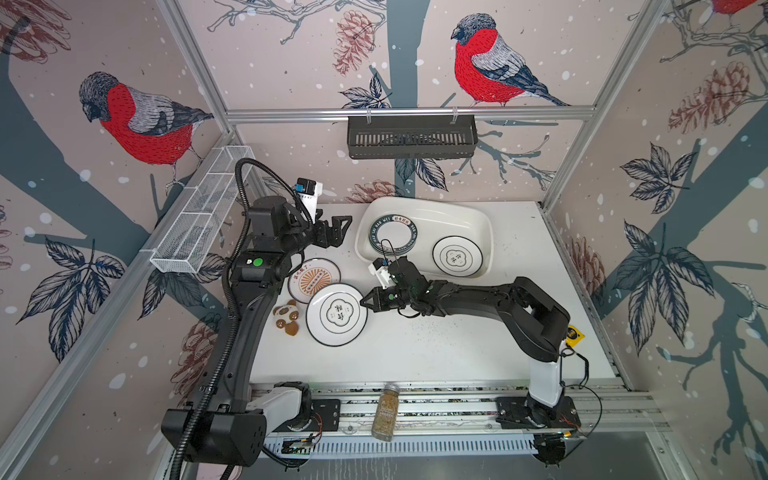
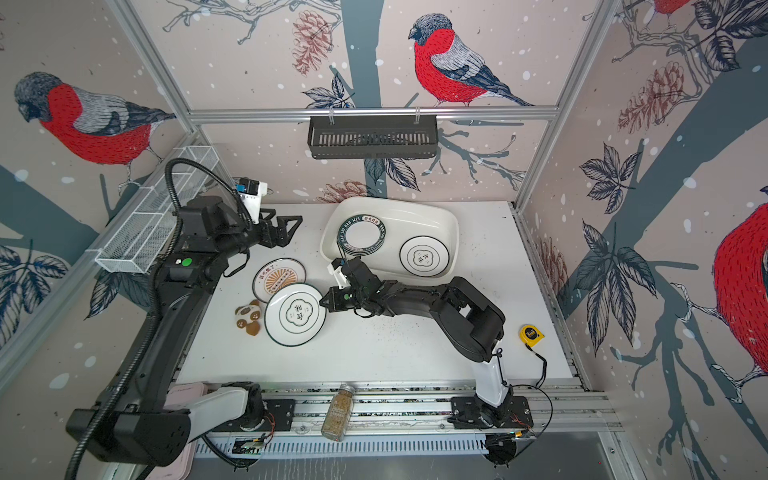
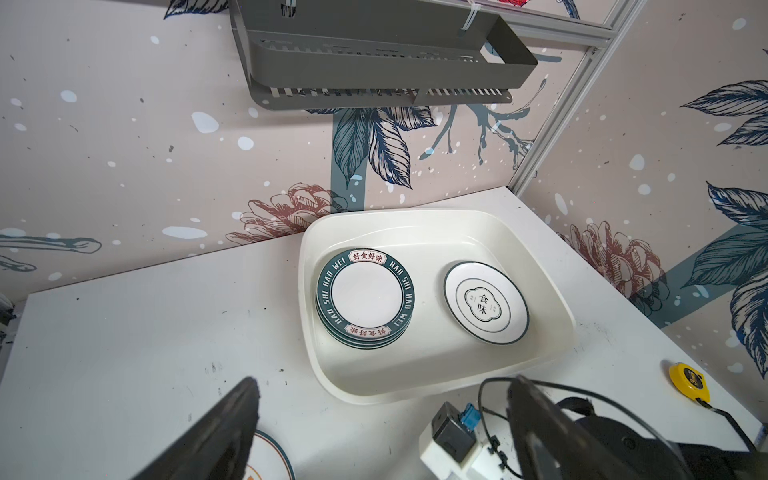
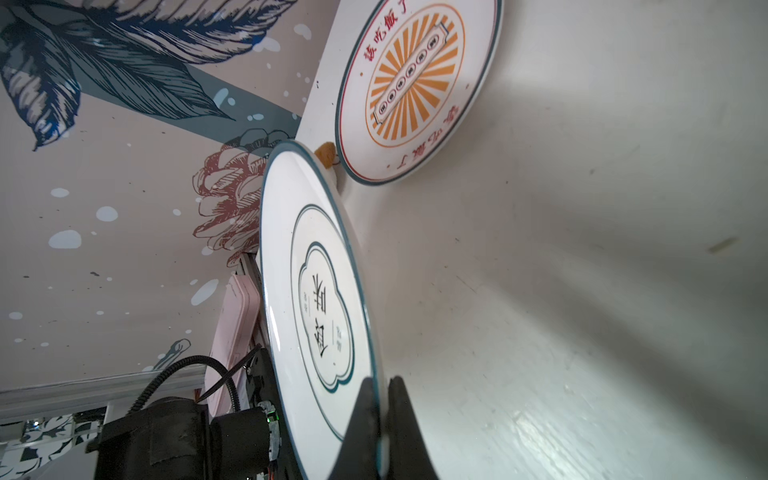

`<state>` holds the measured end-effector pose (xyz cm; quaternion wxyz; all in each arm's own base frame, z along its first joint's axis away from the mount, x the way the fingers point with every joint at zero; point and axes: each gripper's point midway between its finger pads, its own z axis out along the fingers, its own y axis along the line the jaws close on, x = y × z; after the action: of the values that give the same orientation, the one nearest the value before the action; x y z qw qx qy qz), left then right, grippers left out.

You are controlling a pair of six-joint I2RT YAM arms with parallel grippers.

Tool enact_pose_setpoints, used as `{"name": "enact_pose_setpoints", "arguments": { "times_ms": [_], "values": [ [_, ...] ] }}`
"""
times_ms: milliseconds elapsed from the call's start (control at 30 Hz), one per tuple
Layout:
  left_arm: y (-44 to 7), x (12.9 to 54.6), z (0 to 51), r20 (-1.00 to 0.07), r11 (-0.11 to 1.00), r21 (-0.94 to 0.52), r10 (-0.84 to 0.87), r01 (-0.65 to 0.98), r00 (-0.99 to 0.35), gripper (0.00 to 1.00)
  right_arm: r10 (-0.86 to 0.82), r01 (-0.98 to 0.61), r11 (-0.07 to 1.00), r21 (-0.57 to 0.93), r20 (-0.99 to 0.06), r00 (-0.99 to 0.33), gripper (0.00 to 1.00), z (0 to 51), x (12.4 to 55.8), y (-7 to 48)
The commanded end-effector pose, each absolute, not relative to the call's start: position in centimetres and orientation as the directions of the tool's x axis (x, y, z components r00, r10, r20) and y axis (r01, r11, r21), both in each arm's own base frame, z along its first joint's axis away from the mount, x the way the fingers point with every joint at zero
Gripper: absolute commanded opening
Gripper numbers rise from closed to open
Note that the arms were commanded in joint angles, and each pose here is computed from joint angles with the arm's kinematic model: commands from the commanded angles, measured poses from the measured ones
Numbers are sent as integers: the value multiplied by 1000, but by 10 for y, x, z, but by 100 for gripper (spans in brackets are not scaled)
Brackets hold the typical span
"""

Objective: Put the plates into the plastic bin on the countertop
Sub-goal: 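Tilt the plate up on edge with the right gripper and lift it, then carry the plate over the bin with the right gripper while the left gripper approaches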

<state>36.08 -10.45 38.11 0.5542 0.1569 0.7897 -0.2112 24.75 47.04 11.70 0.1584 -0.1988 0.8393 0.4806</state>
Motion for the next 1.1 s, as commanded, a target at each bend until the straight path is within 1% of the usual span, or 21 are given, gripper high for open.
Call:
{"name": "enact_pose_setpoints", "arguments": {
  "times_ms": [0,200,267,367,600,767,867,967,1067],
  "values": [
    [-99,362,391,-952,877,-94,59,472,-299,93,-186,-537,421,731,-510,-840,1,139,247,469],
    [-102,364,392,-951,867,-77,84,493,-297,93,-165,-546,411,730,-530,-832,1,160,253,453],
    [-106,364,388,-950,862,-55,110,504,-291,95,-150,-543,411,733,-533,-833,1,166,256,446],
    [-112,366,382,-945,864,-24,145,503,-294,96,-120,-533,414,738,-536,-836,1,175,262,432],
    [-151,368,376,-929,801,-7,217,599,-300,96,-29,-524,421,740,-567,-823,1,207,277,389],
    [-177,375,368,-921,760,-21,237,649,-308,96,29,-512,462,725,-589,-808,1,222,286,348],
    [-193,382,361,-912,735,-76,222,673,-345,96,74,-497,485,719,-600,-797,1,230,290,321],
    [-207,391,357,-895,704,-181,171,687,-412,95,104,-478,510,715,-603,-791,2,234,292,294],
    [-225,401,348,-854,653,-314,123,689,-506,93,120,-456,547,702,-605,-787,1,234,296,270]
  ]
}}
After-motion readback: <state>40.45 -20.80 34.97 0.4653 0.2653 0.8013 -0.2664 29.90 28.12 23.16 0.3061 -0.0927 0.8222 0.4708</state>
